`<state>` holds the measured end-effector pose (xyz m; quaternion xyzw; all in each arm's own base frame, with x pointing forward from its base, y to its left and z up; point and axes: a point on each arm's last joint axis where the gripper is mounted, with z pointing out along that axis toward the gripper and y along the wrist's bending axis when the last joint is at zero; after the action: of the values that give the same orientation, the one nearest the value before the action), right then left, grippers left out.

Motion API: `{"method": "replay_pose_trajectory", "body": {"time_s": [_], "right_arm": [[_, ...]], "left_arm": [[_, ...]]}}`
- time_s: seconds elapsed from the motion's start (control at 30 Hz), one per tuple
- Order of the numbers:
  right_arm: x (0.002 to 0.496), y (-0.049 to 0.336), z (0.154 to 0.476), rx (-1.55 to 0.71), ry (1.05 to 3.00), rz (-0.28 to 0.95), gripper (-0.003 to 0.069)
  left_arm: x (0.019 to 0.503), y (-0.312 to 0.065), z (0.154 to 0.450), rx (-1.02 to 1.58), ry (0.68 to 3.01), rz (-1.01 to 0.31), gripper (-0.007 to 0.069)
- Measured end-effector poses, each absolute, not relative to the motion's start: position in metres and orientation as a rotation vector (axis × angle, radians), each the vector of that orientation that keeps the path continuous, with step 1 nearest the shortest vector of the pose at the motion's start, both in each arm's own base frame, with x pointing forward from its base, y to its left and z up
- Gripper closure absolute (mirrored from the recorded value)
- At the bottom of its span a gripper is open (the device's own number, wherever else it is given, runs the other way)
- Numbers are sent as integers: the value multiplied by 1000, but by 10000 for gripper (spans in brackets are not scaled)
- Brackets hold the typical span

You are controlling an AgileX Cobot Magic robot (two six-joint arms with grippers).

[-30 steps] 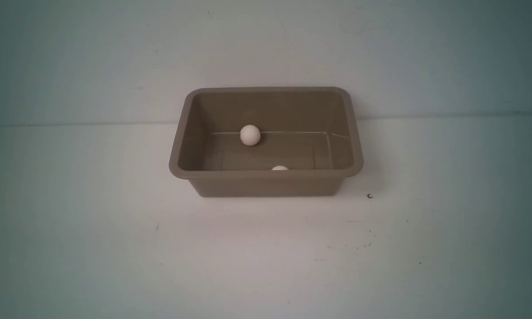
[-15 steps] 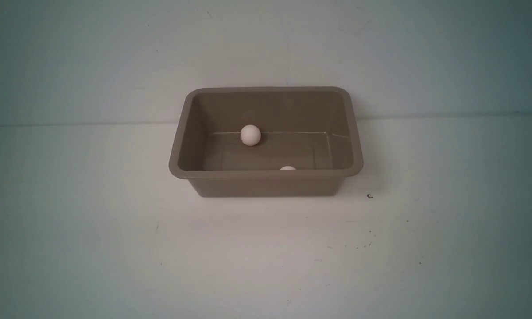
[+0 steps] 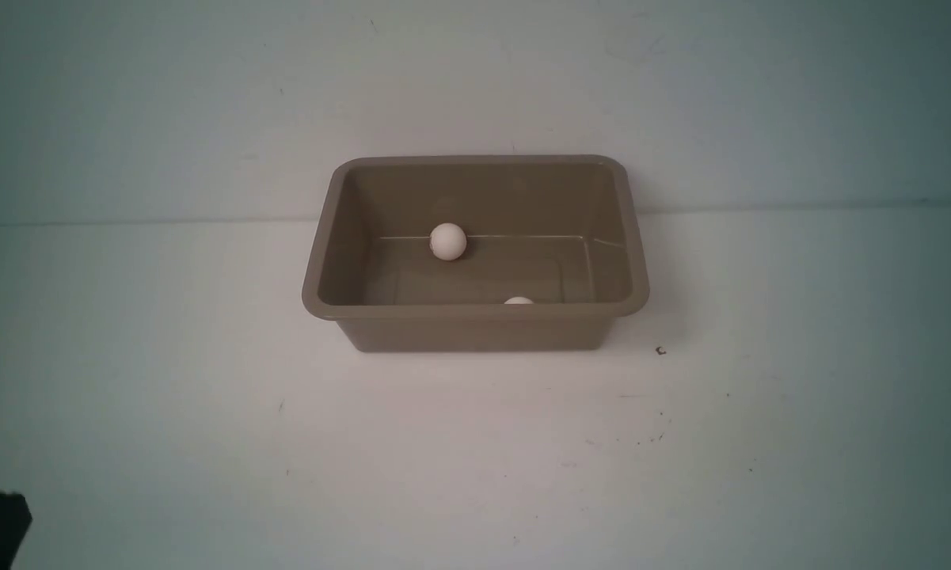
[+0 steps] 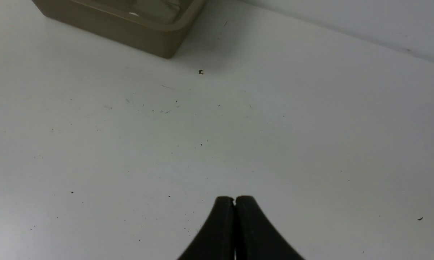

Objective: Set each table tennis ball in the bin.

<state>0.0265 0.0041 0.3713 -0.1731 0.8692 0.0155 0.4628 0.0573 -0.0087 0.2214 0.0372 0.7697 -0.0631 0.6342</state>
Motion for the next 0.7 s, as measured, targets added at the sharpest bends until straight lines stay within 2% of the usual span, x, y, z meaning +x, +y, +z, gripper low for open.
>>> {"method": "replay_pose_trajectory", "body": {"time_s": [0.23, 0.53, 0.7], "right_arm": [[26, 4, 371, -426, 2137, 38, 676], [26, 4, 371, -426, 2137, 38, 676], [26, 4, 371, -426, 2137, 38, 676]], "left_arm": [[59, -6, 192, 67, 1811, -82, 629], [59, 0, 179, -12, 1815, 16, 629], [57, 1, 176, -65, 1829, -2, 629]]}}
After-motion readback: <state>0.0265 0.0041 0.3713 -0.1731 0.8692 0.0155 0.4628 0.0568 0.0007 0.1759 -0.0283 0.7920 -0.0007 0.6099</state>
